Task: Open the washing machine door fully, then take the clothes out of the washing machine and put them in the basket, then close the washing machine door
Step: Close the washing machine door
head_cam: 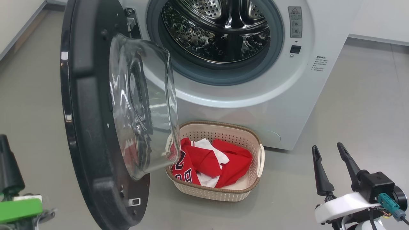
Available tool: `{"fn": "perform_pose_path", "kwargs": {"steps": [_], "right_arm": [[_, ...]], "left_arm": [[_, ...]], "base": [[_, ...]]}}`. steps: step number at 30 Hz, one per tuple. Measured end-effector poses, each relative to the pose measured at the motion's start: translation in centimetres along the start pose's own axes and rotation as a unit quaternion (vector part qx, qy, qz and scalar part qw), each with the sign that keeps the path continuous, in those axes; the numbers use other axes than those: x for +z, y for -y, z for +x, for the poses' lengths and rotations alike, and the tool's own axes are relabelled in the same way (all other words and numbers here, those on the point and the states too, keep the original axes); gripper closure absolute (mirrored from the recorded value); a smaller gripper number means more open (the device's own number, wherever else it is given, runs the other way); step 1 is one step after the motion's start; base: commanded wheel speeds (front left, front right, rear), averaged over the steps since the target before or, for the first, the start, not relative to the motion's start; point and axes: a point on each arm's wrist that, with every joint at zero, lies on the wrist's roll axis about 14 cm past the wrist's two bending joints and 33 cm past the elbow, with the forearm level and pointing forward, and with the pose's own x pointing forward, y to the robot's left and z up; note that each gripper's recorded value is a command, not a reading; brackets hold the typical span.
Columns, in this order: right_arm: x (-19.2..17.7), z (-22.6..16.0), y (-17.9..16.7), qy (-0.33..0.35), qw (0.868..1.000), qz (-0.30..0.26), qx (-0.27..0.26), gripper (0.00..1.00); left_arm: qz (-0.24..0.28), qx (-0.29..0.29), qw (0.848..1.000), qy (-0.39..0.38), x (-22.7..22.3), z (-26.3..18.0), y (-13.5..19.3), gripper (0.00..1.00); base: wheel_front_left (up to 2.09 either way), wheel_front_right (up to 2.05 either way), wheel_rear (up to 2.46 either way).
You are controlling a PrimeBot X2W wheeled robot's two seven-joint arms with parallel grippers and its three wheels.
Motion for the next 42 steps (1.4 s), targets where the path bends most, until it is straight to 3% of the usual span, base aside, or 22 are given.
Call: {"fn": "perform_pose_path", "kwargs": {"steps": [1,2,3,4,5,14,23,42], "right_arm": [[0.0,0.0,0.0,0.000,1.000,0.000,0.000,0.00],[0.0,0.0,0.0,0.000,1.000,0.000,0.001,0.00],[0.0,0.0,-0.1,0.000,1.000,0.000,0.002,0.00],[0.0,0.0,-0.1,0.000,1.000,0.000,0.002,0.00],[0.0,0.0,-0.2,0.001,1.000,0.000,0.003,0.00],[0.1,0.0,-0.3,0.001,1.000,0.000,0.005,0.00],[0.0,-0.1,-0.3,0.001,1.000,0.003,0.004,0.00],[-0.4,0.1,0.1,-0.005,1.000,0.004,0.001,0.00]], "left_arm": [[0.000,0.000,1.000,0.000,0.0,0.0,0.0,1.00],[-0.033,-0.010,0.999,0.004,0.2,0.2,0.6,1.00],[-0.098,-0.022,0.995,0.008,0.5,0.6,1.4,1.00],[-0.098,-0.022,0.995,0.008,0.5,0.6,1.4,1.00],[-0.153,-0.030,0.988,0.000,0.6,0.7,1.9,1.00],[-0.281,-0.025,0.956,-0.080,-2.2,0.2,1.8,1.00],[-0.326,-0.013,0.932,-0.155,-5.2,-1.2,1.7,1.00],[-0.343,-0.032,0.900,-0.266,-9.3,-3.5,4.2,1.00]], "base": [[0.00,0.00,0.00],[0.00,0.00,0.00],[0.00,0.00,0.00],[0.00,0.00,0.00],[0.00,0.00,0.00],[0.00,0.00,0.00],[0.00,0.00,0.00],[0.00,0.00,0.00]]}}
